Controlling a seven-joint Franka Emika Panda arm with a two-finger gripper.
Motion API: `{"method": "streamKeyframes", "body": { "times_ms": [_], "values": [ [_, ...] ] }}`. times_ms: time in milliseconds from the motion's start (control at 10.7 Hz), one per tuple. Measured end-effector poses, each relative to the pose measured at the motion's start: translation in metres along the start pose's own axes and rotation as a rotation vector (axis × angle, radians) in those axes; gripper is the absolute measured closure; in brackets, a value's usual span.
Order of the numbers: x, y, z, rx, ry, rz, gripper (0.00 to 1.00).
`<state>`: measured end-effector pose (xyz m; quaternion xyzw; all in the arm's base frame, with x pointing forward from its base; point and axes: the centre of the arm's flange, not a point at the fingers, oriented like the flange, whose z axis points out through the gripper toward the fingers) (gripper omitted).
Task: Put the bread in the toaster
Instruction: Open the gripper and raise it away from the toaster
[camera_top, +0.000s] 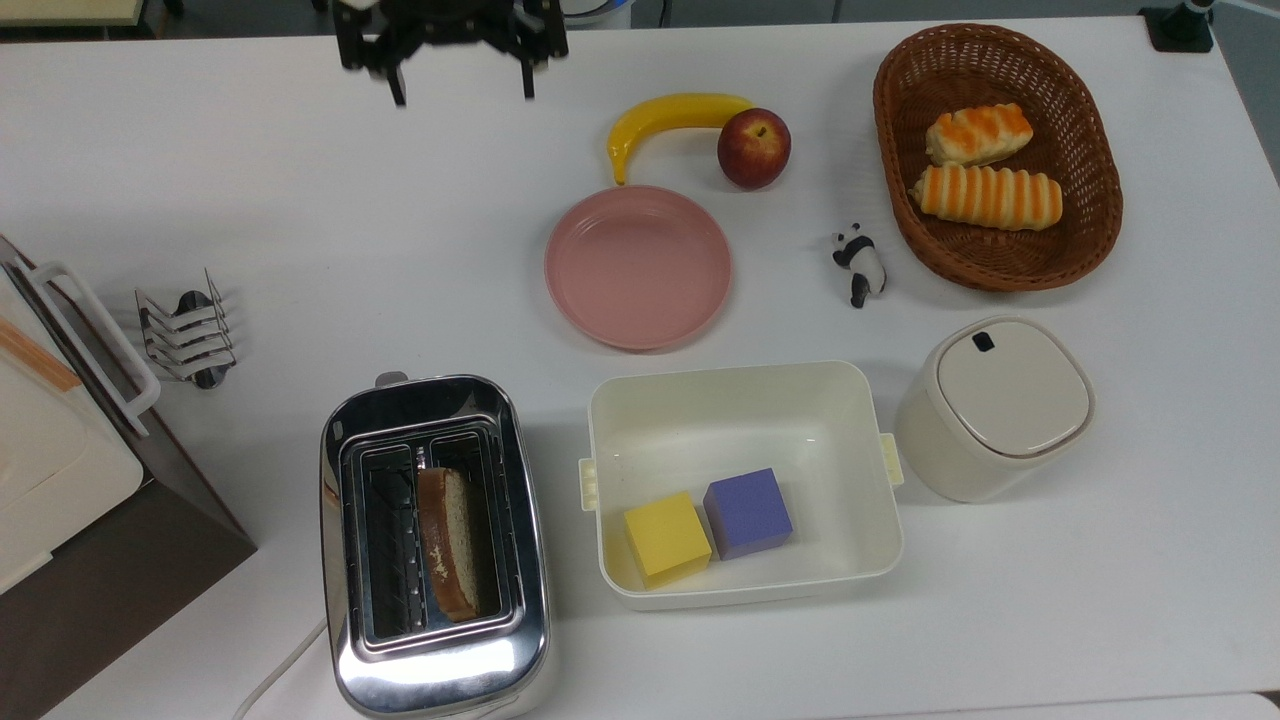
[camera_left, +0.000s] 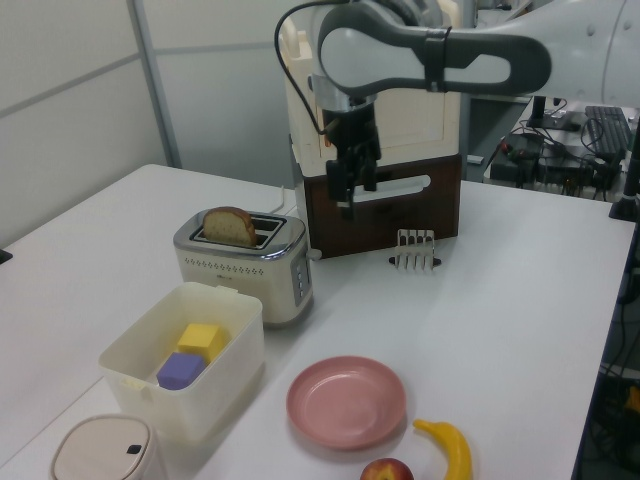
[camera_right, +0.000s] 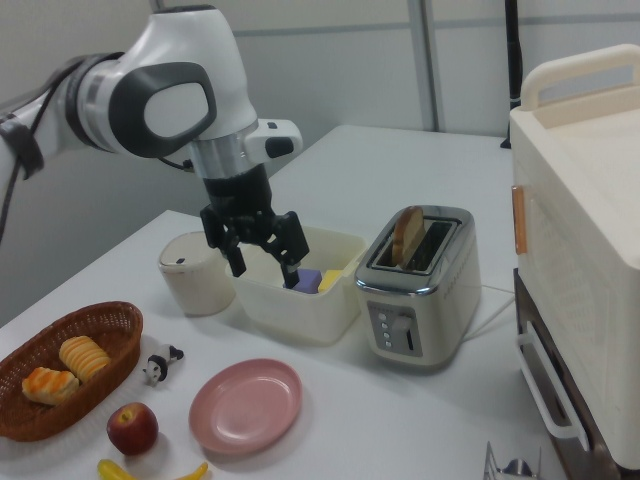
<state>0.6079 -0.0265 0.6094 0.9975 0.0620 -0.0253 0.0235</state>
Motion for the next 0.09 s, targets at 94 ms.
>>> {"method": "streamKeyframes", "body": {
  "times_ms": [94],
  "values": [
    [-0.0083, 0.0010, -0.0010, 0.000, -0.013, 0.021, 0.00]
  ]
}}
